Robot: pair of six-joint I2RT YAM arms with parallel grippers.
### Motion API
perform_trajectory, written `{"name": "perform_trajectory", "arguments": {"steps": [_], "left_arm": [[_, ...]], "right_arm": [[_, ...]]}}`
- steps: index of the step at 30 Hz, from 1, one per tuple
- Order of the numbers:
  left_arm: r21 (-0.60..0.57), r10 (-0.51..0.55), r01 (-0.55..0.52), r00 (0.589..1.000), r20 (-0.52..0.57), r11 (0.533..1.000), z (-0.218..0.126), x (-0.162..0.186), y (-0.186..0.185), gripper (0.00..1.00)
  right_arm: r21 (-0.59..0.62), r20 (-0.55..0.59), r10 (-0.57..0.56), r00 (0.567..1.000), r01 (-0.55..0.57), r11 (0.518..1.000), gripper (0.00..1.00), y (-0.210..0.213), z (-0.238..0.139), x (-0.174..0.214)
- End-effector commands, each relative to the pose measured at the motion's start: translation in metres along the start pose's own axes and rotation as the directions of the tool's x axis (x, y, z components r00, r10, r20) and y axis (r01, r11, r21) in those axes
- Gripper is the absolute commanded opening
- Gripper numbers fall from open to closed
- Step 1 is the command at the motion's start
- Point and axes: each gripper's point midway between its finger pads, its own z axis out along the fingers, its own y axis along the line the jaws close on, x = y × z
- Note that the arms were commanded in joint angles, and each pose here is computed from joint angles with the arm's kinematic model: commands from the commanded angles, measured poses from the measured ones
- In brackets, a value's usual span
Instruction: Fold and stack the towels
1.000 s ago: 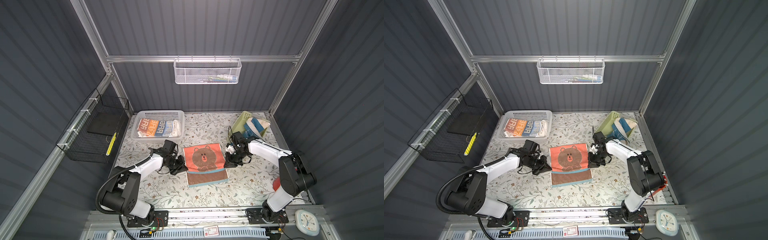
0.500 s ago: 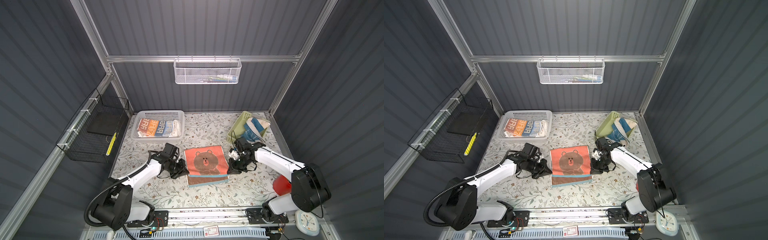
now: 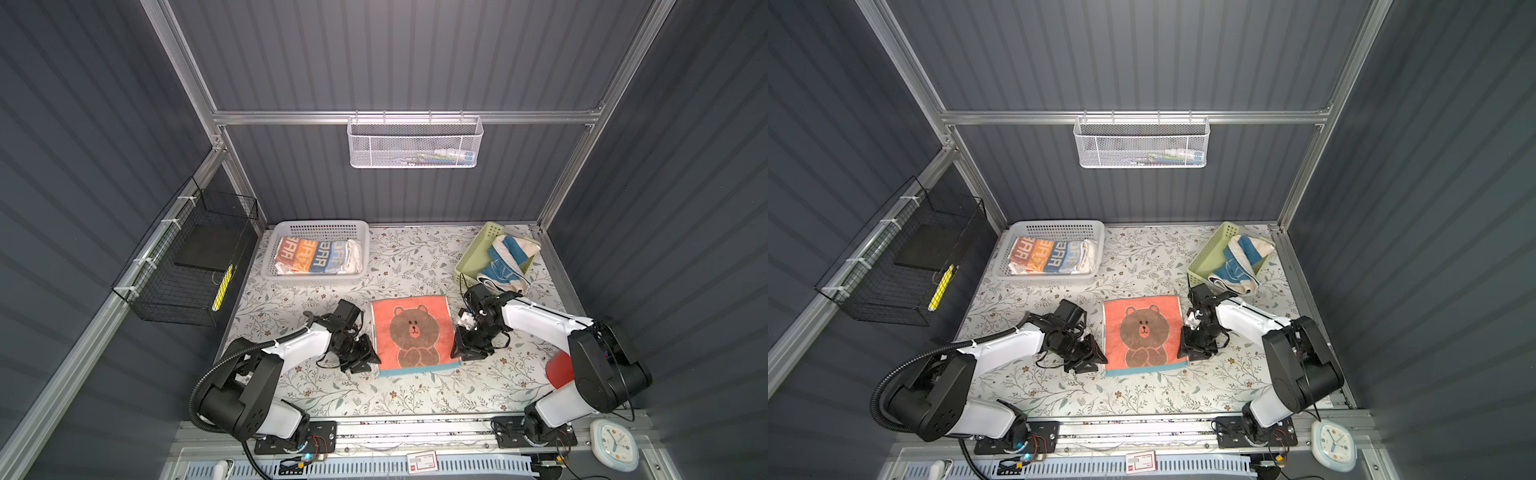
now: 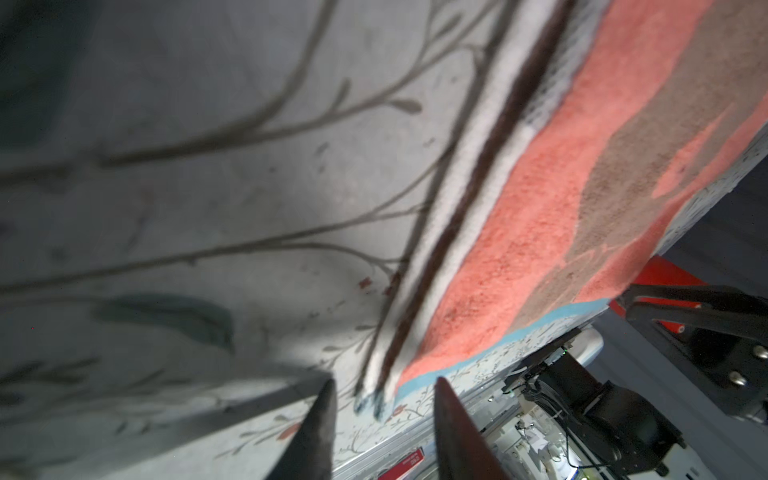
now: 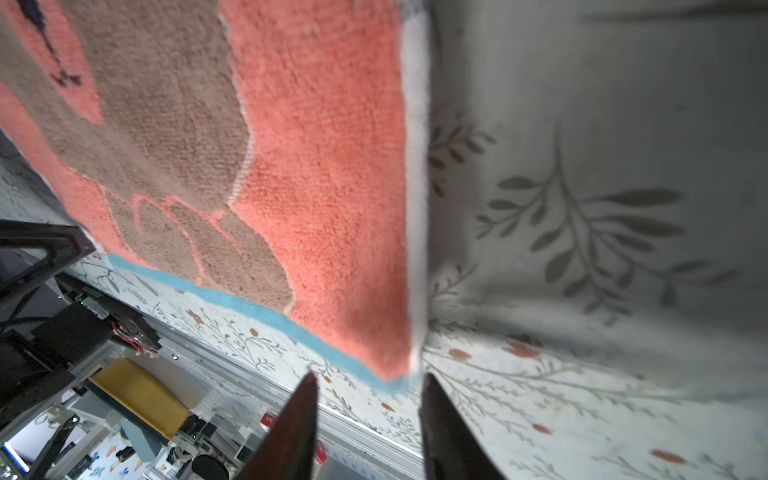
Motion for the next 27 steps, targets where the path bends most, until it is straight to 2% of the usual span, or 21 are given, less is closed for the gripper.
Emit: {"name": "perform_trajectory", "arguments": {"steps": [1, 4, 9, 13, 17, 20, 23, 27], "left_arm": [[-0.104, 0.086, -0.081, 0.995, 0.041, 0.991, -0.025, -0.004, 0.002, 0.46], [-0.166, 0.149, -0.136, 0.987, 0.066, 0.977, -0.037, -0.018, -0.004, 0.43], [-0.11, 0.191, -0.182, 0.979, 0.075, 0.977, -0.022, -0.041, -0.035, 0.36], [-0.098, 0.204, -0.196, 0.977, 0.07, 0.976, -0.004, -0.052, -0.041, 0.35], [-0.108, 0.193, -0.188, 0.98, 0.045, 0.976, 0.007, -0.043, -0.03, 0.34], [-0.133, 0.193, -0.186, 0.98, 0.045, 0.974, 0.005, -0.037, -0.019, 0.33], [-0.205, 0.242, -0.223, 0.967, 0.076, 0.953, -0.009, -0.043, -0.015, 0.34], [-0.267, 0.347, -0.308, 0.931, 0.114, 0.913, -0.025, -0.068, -0.031, 0.45]], "right_arm": [[0.088, 0.022, -0.018, 1.0, 0.016, 0.996, 0.5, -0.009, -0.015, 0.003], [0.084, 0.056, -0.042, 0.998, 0.037, 0.996, 0.5, -0.001, -0.025, -0.007], [0.02, 0.046, -0.082, 0.996, 0.081, 0.997, 0.41, 0.023, -0.013, -0.02], [0.001, -0.01, -0.089, 0.996, 0.089, 0.996, 0.33, 0.029, 0.012, -0.013], [-0.011, -0.049, -0.077, 0.996, 0.077, 0.997, 0.28, 0.027, 0.033, 0.006], [-0.008, -0.063, -0.077, 0.995, 0.077, 0.997, 0.28, 0.028, 0.038, 0.017], [-0.007, -0.024, -0.09, 0.996, 0.09, 0.996, 0.32, 0.036, 0.027, 0.011], [0.06, 0.079, -0.143, 0.987, 0.138, 0.989, 0.37, 0.045, -0.003, -0.02]]}}
